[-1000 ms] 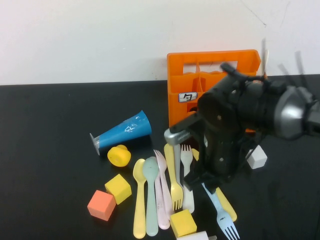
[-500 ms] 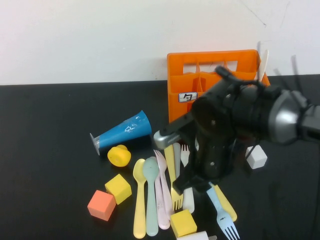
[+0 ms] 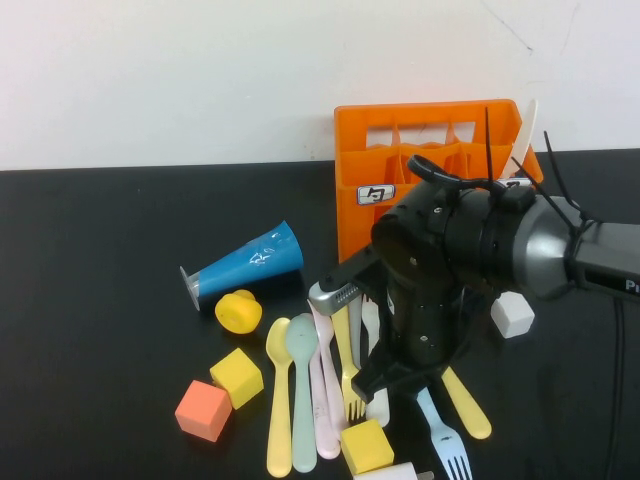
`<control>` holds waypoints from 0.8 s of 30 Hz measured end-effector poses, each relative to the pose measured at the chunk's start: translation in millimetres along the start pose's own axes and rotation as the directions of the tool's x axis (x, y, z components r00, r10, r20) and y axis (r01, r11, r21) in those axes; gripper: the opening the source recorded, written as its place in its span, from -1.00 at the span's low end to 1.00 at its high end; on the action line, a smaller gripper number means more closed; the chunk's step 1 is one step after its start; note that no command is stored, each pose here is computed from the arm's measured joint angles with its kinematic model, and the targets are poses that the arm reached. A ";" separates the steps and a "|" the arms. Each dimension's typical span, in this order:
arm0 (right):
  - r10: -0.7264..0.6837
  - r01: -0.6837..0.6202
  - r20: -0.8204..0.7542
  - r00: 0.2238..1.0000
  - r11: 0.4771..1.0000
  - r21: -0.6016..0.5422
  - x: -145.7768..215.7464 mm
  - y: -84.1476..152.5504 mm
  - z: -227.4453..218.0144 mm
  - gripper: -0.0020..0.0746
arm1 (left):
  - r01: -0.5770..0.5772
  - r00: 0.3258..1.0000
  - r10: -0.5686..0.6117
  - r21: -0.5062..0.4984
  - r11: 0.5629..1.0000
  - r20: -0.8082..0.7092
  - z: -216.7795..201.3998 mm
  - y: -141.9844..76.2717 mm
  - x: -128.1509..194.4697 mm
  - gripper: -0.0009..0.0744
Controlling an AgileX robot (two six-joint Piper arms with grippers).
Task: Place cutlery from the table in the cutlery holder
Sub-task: Pick up the fork
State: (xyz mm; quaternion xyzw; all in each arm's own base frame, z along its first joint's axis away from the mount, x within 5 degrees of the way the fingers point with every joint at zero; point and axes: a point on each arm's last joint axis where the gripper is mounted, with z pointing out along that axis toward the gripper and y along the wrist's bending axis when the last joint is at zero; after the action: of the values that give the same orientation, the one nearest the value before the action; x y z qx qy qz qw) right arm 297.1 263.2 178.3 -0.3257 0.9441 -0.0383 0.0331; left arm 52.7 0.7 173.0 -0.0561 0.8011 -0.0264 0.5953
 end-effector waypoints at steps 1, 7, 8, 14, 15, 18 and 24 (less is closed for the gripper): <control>-0.007 0.007 0.000 1.000 1.000 0.000 0.0 0.7 -0.1 -0.23 | 0.000 1.000 0.000 0.000 1.000 0.000 0.0 0.0 0.0 -0.98; -0.020 0.021 0.004 1.000 1.000 -0.004 -0.5 1.8 0.5 -0.54 | 0.002 1.000 -0.002 0.000 1.000 0.000 0.0 0.0 0.0 -0.98; -0.020 0.020 0.006 1.000 1.000 -0.006 -0.6 1.9 0.5 -0.54 | 0.002 1.000 -0.002 0.000 1.000 0.000 0.0 0.0 0.0 -0.98; 0.023 -0.022 0.041 0.999 1.000 -0.014 5.7 1.6 -1.7 -0.54 | 0.002 1.000 -0.002 0.000 1.000 0.000 0.0 0.0 0.0 -0.98; 0.038 -0.037 0.058 0.998 0.999 -0.020 9.9 1.7 -2.5 -0.54 | 0.002 1.000 -0.002 0.000 1.000 0.000 0.0 0.0 0.0 -0.98; 0.100 -0.094 0.147 0.984 0.994 -0.048 25.5 1.3 -8.2 -0.54 | 0.002 1.000 -0.002 0.000 1.000 0.000 0.0 0.0 0.0 -0.98; 0.220 -0.167 0.411 0.885 0.973 -0.162 61.9 -2.2 -34.1 -0.58 | 0.002 1.000 -0.002 0.000 1.000 0.000 0.0 0.0 0.0 -0.98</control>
State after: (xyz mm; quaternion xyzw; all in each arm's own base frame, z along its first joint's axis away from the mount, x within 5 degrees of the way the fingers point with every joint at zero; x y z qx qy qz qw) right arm 246.8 224.9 210.1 -0.2315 0.9423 0.0948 0.2223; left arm 52.7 0.7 173.0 -0.0568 0.8011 -0.0270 0.5953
